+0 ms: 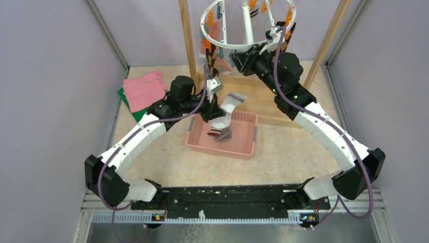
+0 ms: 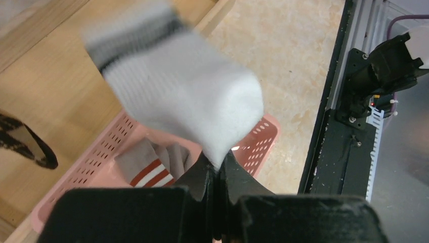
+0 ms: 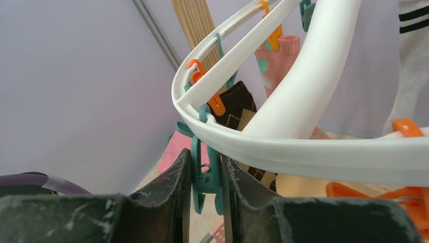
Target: Remove the socks clipped to the hanger
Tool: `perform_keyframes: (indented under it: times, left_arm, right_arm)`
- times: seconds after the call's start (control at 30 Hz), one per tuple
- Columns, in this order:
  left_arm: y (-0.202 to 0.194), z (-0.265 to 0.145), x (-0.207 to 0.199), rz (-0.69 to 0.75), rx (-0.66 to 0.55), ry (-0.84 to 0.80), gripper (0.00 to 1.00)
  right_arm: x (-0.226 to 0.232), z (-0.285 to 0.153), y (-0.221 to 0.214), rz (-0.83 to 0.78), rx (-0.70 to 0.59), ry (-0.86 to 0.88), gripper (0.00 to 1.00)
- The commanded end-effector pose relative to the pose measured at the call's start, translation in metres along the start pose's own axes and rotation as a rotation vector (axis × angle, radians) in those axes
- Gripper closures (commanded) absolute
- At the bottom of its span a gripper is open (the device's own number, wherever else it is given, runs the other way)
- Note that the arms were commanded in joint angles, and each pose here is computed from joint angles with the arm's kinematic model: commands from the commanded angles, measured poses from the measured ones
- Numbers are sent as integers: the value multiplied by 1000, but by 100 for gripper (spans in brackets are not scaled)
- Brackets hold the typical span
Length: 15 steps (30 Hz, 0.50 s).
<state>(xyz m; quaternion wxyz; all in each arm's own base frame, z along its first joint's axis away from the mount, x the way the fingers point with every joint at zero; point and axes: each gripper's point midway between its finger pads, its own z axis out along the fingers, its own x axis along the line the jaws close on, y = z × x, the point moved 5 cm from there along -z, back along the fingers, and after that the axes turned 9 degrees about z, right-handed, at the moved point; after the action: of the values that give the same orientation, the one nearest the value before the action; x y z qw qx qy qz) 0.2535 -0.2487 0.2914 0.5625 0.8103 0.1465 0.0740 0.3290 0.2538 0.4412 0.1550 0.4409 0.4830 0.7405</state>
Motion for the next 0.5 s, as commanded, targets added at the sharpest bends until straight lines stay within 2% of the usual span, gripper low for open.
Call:
perform_keyframes:
  times: [0.0,0.03,0.07,0.13,0.17,0.2,0.23,0.27,0.47]
  left_arm:
    - [13,-7,0,73,-42,26,100]
    - [13,-6,0,72,-39,27,100]
    - [11,-5,1,71,-35,30,90]
    - [12,-4,4,73,-30,37,44]
    - [15,-5,5,72,-27,48,26]
    - [19,-7,6,74,-30,62,14]
    - [21,-9,7,77,-29,75,6]
    - [24,-12,6,84,-32,77,2]
    - [22,-22,6,82,-3,129,1]
  right_arm:
    - [11,-11,38,18,-109,29,100]
    - [12,-11,38,20,-111,30,100]
    - [12,-12,39,21,-113,30,100]
    - [13,-13,41,19,-112,31,100]
    - [13,-14,41,18,-110,30,100]
    - [13,-15,41,15,-108,27,100]
    - [12,-16,42,13,-109,25,100]
    - [11,-17,43,12,-111,21,100]
    - [10,-24,46,14,-101,27,100]
